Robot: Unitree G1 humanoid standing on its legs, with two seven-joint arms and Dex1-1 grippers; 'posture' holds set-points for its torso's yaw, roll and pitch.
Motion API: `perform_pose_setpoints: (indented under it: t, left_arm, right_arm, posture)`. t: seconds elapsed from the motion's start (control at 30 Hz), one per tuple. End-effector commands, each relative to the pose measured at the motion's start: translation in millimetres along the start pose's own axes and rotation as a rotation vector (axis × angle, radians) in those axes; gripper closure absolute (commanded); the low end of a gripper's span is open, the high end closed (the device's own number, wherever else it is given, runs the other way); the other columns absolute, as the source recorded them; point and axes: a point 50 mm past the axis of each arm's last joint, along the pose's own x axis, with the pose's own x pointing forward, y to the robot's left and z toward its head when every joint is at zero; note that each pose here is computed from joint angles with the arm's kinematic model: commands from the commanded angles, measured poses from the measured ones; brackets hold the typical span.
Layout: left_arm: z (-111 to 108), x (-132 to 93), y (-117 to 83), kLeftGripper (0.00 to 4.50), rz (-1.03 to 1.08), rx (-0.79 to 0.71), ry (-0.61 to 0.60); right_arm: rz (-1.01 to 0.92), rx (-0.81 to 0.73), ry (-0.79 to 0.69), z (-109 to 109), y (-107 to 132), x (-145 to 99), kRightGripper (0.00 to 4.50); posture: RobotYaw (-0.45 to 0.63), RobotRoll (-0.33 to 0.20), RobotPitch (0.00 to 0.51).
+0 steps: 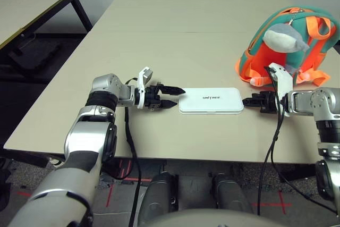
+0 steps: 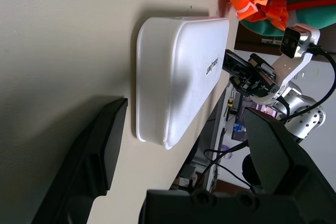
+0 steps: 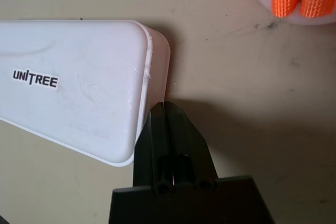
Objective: Put the pencil case into the backpack and zip it.
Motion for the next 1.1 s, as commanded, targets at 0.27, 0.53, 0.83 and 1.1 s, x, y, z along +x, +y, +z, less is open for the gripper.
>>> perform_pose_setpoints:
  t: [0.27,0.53,0.83,1.1]
  left_arm:
    - [-7,6,8,0.0,0.063,-0.003,0.064]
    - [-8,3,10,0.0,0.063,-0.007,0.068]
    - [-11,-2,7,0.0,0.012,0.015,0.101]
    - [-6,-15,-11,0.92,-0.102,0.122,0.12]
  right_arm:
    - [0.069,-0.065,0.026,-1,22,13,4.46]
    - [0.114,-0.088,0.026,3,37,23,4.46]
    - [0.121,-0.097,0.017,8,39,27,4.46]
    - [0.124,-0.092,-0.025,14,36,22,4.3]
  posture:
    - [-0.15,0.0,0.088]
    - [-0.14,0.0,0.085]
    - [-0.12,0.0,0.079]
    - [-0.13,0.0,0.073]
